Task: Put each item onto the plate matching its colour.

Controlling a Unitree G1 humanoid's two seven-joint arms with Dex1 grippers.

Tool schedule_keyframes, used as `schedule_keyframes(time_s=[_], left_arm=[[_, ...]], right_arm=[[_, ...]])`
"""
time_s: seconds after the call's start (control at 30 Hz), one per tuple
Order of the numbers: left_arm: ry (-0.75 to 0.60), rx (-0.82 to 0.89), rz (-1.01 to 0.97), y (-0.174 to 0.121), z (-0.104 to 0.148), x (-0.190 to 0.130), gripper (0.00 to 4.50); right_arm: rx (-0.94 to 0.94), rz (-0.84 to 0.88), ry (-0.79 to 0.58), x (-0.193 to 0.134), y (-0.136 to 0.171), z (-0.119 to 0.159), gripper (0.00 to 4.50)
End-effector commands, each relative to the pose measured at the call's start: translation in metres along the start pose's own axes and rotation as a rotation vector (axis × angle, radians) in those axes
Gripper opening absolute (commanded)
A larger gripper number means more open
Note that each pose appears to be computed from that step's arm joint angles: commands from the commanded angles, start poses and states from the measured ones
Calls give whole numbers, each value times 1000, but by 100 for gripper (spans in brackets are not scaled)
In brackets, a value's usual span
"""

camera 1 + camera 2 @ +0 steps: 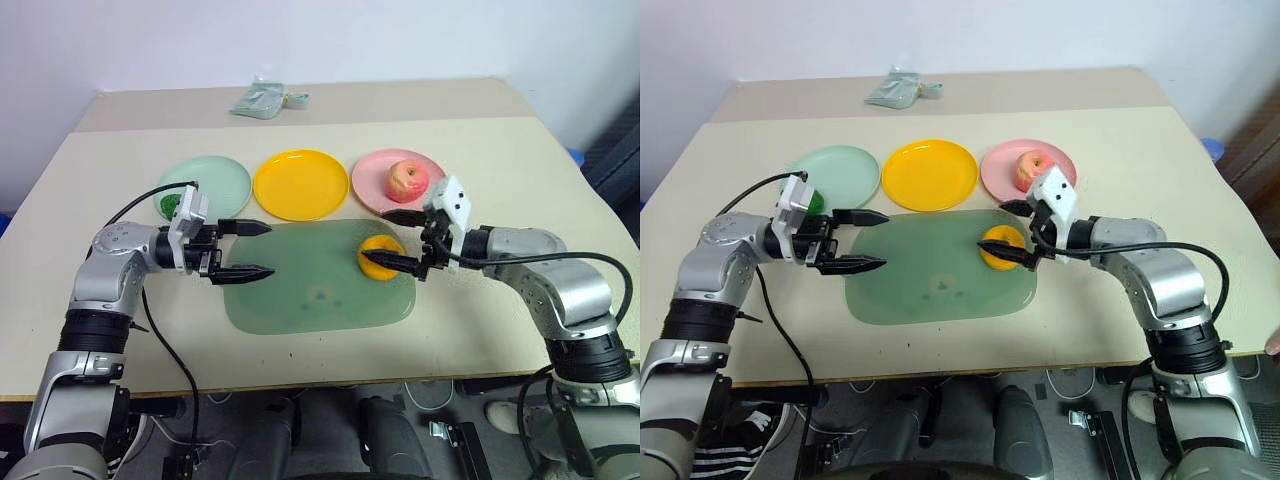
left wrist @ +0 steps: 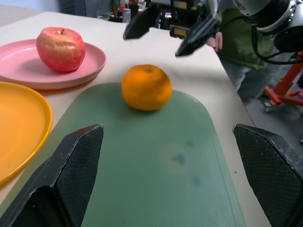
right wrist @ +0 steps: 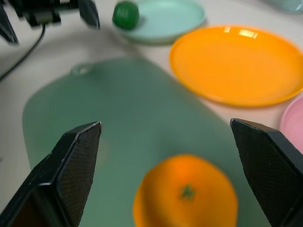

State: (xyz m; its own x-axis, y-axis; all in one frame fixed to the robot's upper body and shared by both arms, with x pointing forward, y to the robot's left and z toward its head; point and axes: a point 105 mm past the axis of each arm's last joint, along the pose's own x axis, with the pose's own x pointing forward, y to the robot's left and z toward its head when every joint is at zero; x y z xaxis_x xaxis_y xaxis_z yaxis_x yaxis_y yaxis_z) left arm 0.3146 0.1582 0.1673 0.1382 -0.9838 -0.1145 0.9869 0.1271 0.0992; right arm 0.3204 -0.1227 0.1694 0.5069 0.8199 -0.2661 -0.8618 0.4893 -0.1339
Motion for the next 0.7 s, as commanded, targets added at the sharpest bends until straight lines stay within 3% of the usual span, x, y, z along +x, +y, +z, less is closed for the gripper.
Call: schedule_keyframes(time_s=[0.03,0.37,0.47,0.53,0.7], left_arm=[[8,38,-5,0,5,-4,450],[6,42,2,-2,3,-3,450],[0,53,7,-2,4,-1,450],[-3,56,8,-2,7,0,450],[-32,73,41,2,15,3,450]], right_arm=[[-103,-31,80,-2,-5,-10,444],[-138,-46,207,-2,-14,-39,444],[-101,9,221,-5,-5,-44,376],[-79,6,180,-3,-4,-36,336],[-46,-2,47,3,-5,-6,336]])
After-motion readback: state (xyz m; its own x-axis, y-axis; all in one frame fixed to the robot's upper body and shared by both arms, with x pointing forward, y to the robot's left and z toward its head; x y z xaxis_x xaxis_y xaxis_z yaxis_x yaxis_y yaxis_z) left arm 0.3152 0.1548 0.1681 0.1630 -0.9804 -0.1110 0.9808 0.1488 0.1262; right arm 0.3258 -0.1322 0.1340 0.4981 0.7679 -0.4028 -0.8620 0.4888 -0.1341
